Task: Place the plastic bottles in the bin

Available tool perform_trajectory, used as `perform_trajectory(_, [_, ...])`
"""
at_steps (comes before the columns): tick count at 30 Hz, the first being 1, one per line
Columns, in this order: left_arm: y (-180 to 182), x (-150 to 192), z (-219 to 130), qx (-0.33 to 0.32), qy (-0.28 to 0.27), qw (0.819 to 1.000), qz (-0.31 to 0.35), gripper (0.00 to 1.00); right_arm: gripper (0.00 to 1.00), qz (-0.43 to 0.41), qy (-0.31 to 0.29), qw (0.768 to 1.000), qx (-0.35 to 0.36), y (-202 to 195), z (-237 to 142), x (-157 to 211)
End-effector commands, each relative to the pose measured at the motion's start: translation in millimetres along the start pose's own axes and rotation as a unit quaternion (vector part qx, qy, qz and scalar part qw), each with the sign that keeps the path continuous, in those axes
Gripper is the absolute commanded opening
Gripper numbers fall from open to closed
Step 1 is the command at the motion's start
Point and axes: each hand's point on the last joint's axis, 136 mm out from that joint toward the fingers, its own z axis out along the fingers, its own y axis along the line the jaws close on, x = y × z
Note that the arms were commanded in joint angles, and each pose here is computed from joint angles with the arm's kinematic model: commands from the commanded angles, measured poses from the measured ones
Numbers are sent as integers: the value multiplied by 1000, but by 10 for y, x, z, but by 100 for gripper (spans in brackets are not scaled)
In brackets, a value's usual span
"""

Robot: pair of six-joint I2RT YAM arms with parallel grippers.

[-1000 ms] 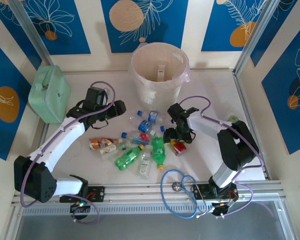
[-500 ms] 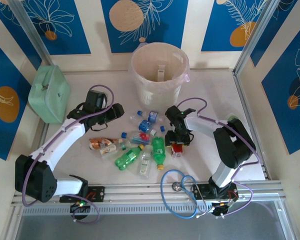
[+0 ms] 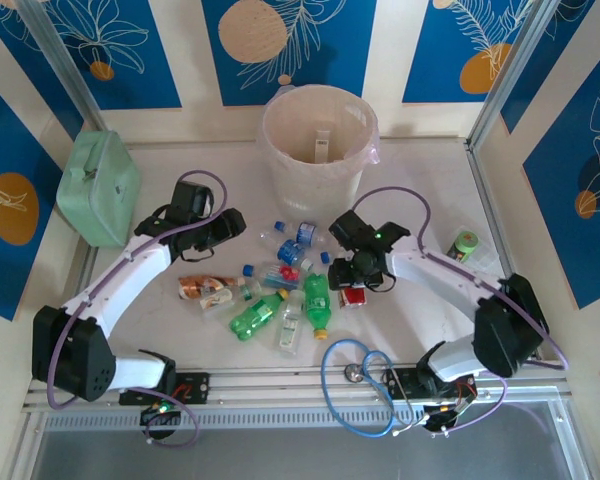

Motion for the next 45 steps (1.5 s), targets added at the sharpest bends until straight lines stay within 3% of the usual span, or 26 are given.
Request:
perform_trajectory(1, [61,-62,-56,-17,-6,1000,-12,73,52,2,-50,998,-32,144,-529,-68])
perform_trajectory(9, [88,-58,-58,-24,-6,999,-23,72,52,3,-217,960,-176,543,-1887,-756])
perform_trajectory(17, [27,-166,-179,-32,-13,999,2,72,52,49,-325,904,-273,662,-2706,-1710])
perform_trajectory(22, [20,-193,-188,-36,-14,999,11,72,52,74,-351,893,-272,547,-2695,-2258])
perform_trajectory(29, [81,-129,-171,-37,-15,999,6,72,53,103,-329,895,-283,370,-2523,-2805])
perform_trajectory(45, [283,18,-252,-62,-19,998,11,77,73,120,-288,914,-259,319,-2176,-3031])
